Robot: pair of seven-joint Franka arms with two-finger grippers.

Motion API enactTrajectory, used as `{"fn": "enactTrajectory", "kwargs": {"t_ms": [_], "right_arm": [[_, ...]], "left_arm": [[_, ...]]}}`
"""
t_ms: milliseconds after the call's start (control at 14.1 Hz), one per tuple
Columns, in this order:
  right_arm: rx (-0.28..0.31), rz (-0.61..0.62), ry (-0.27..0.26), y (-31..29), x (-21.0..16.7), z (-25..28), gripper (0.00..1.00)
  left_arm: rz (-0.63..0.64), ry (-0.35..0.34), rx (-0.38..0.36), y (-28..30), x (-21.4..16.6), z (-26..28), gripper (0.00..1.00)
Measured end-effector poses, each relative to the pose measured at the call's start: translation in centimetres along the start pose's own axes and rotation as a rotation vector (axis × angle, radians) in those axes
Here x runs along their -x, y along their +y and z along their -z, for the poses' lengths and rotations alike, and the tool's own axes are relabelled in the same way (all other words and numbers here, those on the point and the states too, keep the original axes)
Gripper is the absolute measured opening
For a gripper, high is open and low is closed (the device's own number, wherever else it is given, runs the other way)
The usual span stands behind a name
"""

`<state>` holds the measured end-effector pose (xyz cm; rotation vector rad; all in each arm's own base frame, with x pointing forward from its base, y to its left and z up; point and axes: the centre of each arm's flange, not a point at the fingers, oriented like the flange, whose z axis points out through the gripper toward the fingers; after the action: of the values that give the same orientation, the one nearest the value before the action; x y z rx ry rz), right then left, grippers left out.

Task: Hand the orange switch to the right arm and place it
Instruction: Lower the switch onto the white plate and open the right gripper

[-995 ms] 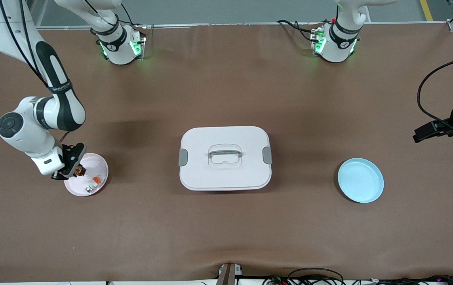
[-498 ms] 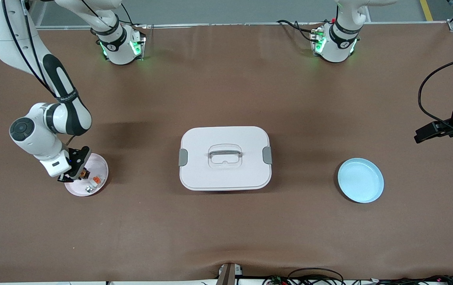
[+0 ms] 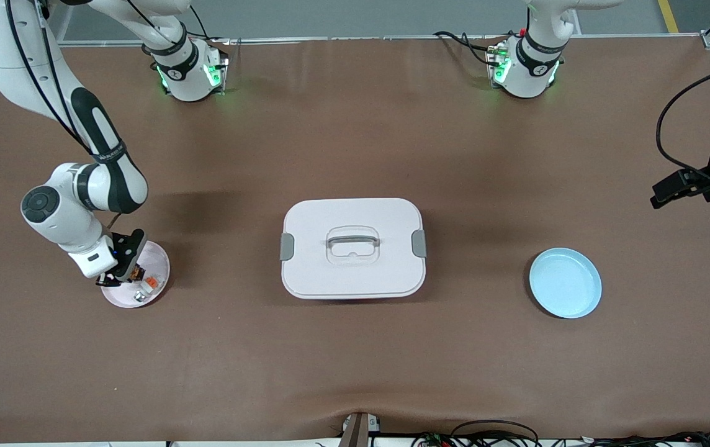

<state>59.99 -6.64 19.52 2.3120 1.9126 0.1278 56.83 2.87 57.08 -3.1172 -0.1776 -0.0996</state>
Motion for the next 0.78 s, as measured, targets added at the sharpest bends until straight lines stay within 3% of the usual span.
{"fn": "enactTrajectory", "kwargs": {"t_ms": [426,782], "right_arm": [[-0.007,0.005,0.0,-0.2,-0.1,-0.6,0.42],[-0.005,0.005,0.0,-0.3,-0.1,-0.8,0.45]], "left_arm": [[-0.053,0.032,0.01,2.9,3.1,-0.1,1.0],[-0.045,0.078,0.034,3.4,2.0,1.8,1.0]]}}
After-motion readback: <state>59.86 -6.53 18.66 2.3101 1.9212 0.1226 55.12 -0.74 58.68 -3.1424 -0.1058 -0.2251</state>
